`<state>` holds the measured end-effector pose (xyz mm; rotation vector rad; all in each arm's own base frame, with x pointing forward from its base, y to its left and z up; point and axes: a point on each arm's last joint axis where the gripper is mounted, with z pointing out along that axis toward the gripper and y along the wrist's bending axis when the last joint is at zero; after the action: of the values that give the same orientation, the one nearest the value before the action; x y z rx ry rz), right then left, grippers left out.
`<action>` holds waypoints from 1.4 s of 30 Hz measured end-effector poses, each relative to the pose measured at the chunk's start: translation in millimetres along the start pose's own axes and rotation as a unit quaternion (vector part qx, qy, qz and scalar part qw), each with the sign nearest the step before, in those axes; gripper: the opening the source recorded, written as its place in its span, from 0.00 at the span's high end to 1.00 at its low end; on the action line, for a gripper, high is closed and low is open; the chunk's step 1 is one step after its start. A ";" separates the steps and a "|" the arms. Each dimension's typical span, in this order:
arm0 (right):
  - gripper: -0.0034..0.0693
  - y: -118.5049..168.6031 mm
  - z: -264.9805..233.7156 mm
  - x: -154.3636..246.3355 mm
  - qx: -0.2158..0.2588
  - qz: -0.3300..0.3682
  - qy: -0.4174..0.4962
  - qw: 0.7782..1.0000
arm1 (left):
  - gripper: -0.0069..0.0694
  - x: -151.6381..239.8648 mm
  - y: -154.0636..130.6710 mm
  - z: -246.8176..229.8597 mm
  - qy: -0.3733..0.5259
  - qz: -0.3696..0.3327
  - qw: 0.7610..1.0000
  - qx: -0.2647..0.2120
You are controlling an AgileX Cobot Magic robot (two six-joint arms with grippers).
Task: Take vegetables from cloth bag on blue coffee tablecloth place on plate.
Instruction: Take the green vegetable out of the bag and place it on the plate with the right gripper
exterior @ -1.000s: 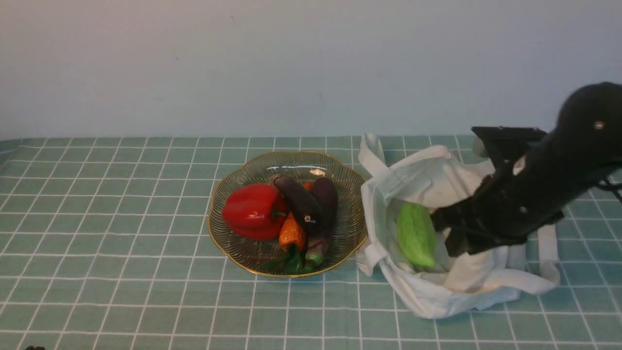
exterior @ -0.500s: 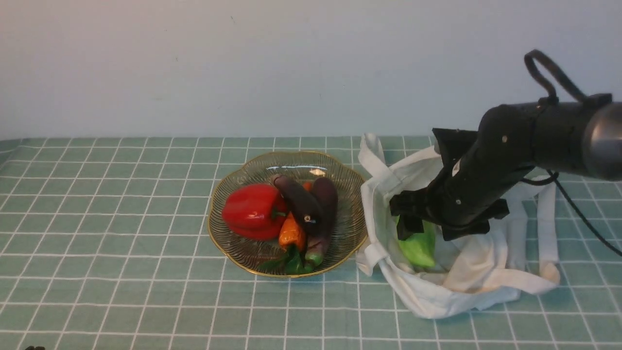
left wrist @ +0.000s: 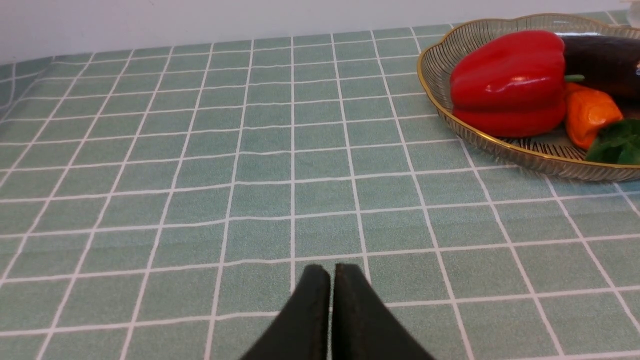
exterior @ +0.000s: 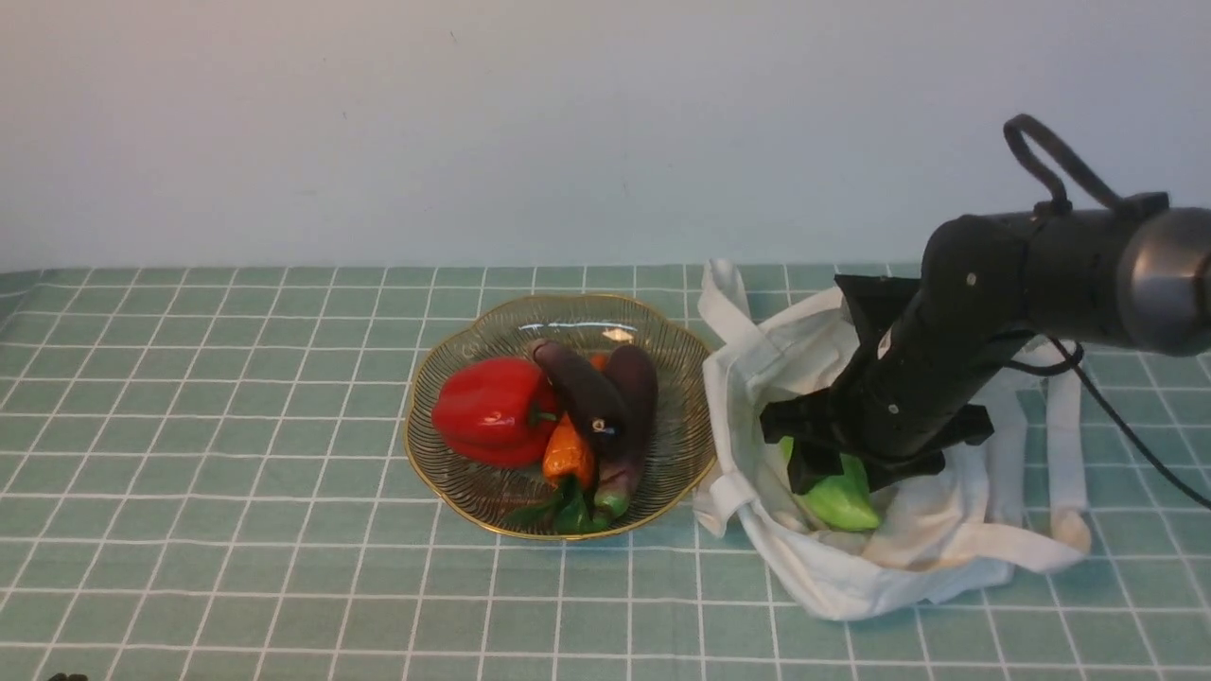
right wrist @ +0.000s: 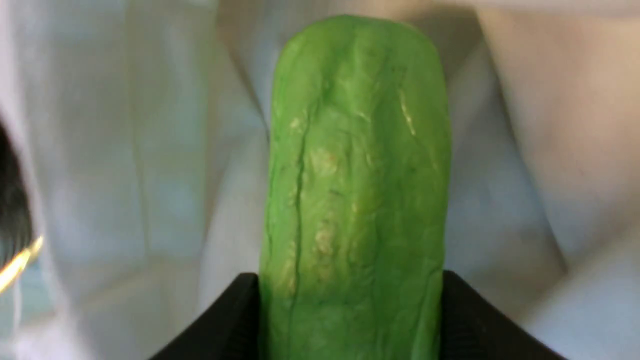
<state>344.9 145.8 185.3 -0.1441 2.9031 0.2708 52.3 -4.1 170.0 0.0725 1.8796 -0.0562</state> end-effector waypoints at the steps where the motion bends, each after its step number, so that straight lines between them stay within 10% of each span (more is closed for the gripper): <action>1: 0.43 0.2 -6.1 0.6 0.001 -0.003 -0.002 1.000 | 0.92 0.0 0.0 0.0 0.000 0.000 1.000 0.000; 11: 0.43 -2.8 -110.4 34.0 0.024 -0.038 -0.001 0.999 | 0.92 0.0 0.0 0.0 0.000 0.000 1.000 0.000; 17: 0.43 11.0 -143.7 35.1 -0.048 -0.036 -0.094 0.994 | 0.92 0.0 0.0 0.0 0.000 0.000 1.000 0.000; 22: 0.43 52.9 -126.7 17.6 -0.122 -0.077 -0.187 0.972 | 0.92 0.0 0.0 0.0 0.000 0.000 1.000 0.000; 31: 0.42 100.6 -38.5 -3.6 -0.119 -0.154 -0.195 0.961 | 0.92 0.0 0.0 0.0 0.000 0.000 1.000 0.000; 42: 0.03 104.6 11.5 -25.3 -0.106 -0.148 -0.256 0.949 | 0.92 0.0 0.0 0.0 0.000 0.000 1.000 0.000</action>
<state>359.6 252.2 198.0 -0.4650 2.2948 0.4855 52.3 -4.1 170.0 0.0725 1.8796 -0.0562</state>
